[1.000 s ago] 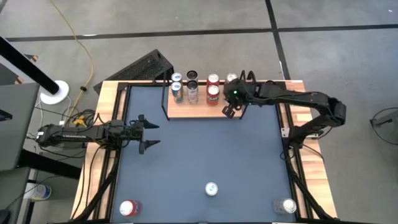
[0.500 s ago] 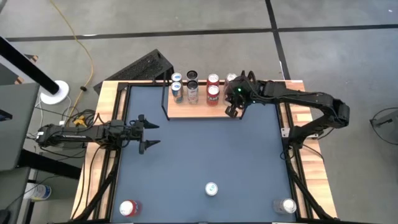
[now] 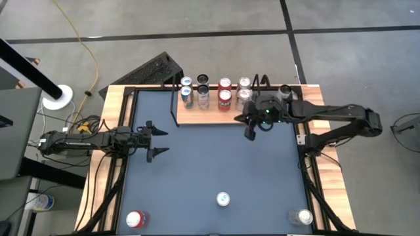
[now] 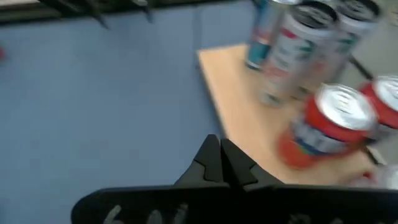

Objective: Place canned beverage on shelf
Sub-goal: Put the blue soda can on the shelf aligned with the other blue soda cans

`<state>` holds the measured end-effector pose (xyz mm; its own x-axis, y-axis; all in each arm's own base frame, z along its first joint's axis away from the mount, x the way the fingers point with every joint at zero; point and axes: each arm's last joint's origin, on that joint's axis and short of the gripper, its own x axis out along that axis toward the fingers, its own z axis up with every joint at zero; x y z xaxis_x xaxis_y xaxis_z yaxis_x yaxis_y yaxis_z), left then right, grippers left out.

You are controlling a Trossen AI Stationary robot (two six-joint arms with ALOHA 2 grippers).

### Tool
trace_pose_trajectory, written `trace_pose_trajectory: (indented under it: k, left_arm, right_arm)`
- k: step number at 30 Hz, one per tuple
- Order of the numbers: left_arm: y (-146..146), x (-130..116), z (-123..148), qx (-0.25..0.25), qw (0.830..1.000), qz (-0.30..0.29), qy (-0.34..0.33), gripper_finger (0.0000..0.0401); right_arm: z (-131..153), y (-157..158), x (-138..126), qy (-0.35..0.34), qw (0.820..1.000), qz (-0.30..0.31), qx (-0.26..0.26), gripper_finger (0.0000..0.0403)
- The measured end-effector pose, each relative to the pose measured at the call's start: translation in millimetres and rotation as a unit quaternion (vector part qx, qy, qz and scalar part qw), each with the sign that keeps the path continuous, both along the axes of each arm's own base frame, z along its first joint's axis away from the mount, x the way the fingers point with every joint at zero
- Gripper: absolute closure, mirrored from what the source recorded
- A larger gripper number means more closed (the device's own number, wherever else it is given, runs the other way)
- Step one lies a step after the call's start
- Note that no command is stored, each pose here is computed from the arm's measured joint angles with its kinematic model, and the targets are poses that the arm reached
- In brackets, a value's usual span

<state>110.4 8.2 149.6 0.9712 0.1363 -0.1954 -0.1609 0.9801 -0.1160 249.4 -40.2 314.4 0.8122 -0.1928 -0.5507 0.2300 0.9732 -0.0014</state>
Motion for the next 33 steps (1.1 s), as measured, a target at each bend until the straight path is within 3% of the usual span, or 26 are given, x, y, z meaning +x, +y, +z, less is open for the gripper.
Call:
trace_pose_trajectory:
  k: [7, 15, 23, 33]
  left_arm:
    - [0.0, 0.0, 0.0, 0.0, 1.0, 0.0, 0.0, 0.0044]
    - [0.0, 0.0, -0.1, 0.0, 1.0, 0.0, 0.0, 0.0044]
    - [0.0, 0.1, -0.1, 0.0, 1.0, 0.0, 0.001, 0.0044]
    - [0.0, 0.1, -0.2, 0.0, 1.0, 0.0, 0.001, 0.0044]
  right_arm:
    - [-3.9, 36.1, 4.2, -0.03, 0.993, 0.112, 0.039, 0.0403]
    - [-9.6, 72.7, 10.2, -0.025, 0.984, 0.149, 0.09, 0.0403]
    - [-15.0, 104.7, 10.7, -0.024, 0.985, 0.156, 0.074, 0.0403]
    - [-3.9, 119.1, 11.4, -0.079, 0.978, 0.177, 0.081, 0.0403]
